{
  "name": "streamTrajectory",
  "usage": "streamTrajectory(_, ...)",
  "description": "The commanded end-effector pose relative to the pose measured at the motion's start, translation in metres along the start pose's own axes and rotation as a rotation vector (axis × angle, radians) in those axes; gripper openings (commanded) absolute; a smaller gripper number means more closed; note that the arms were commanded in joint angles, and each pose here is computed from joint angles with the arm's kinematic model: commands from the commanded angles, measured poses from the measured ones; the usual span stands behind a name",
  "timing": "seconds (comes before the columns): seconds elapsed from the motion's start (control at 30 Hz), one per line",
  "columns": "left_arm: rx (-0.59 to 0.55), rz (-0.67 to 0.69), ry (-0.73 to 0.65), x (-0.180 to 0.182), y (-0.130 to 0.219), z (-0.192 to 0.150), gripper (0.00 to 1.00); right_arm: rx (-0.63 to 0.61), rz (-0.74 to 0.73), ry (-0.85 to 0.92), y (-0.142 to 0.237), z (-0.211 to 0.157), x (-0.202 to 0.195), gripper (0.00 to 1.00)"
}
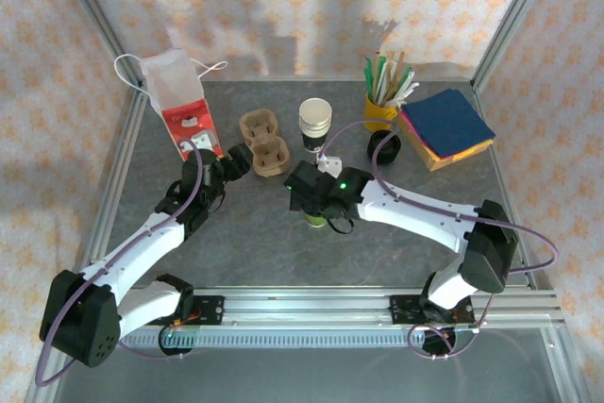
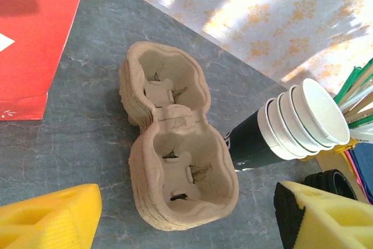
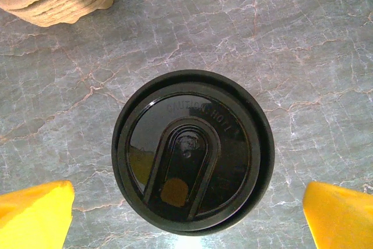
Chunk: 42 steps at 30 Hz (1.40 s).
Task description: Pack the takeout coffee
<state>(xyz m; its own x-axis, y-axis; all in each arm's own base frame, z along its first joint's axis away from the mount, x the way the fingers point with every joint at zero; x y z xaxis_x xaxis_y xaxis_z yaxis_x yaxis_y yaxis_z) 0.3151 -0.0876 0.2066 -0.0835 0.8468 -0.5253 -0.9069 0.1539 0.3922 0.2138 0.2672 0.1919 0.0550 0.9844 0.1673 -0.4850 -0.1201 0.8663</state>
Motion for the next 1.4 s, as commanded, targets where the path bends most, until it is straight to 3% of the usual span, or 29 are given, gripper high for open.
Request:
streamTrajectory(0.0, -0.033, -0.007, -0.008, 0.0, 0.002, 0.007, 0.79, -0.027, -0.036, 0.001, -0.003, 0.008, -0.003, 0.98)
streamTrajectory(0.33, -0.015, -0.006, -0.011, 0.001, -0.001, 0.004, 0.79, 0.026, -0.043, 0.02, -0.019, 0.006, -0.001, 0.86)
streamTrajectory(0.7, 0.004, -0.009, -0.014, 0.001, -0.004, 0.001, 0.79, 0.044, -0.074, 0.04, -0.025, 0.009, -0.001, 0.9)
streamTrajectory(1.37, 0.024, -0.002, -0.011, 0.003, -0.006, -0.004, 0.79, 0.045, 0.031, 0.039, -0.007, 0.009, 0.014, 0.9)
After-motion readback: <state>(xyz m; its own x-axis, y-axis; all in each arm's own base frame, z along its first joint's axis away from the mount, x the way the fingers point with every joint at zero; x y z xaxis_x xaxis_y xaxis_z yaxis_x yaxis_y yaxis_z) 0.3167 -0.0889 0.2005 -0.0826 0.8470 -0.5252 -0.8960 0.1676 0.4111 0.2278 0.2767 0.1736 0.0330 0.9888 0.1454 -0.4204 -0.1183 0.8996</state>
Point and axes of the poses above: each hand's point on the last joint's axis, 136 mm out from that joint toward the fingers, its own y axis back along the fingers, its own x axis along the line the jaws close on, z = x × y, the point moved 4 cm from there along y, back along the fingers, and after that the axes turned 3 degrees about -y, right-handed, at the moved point
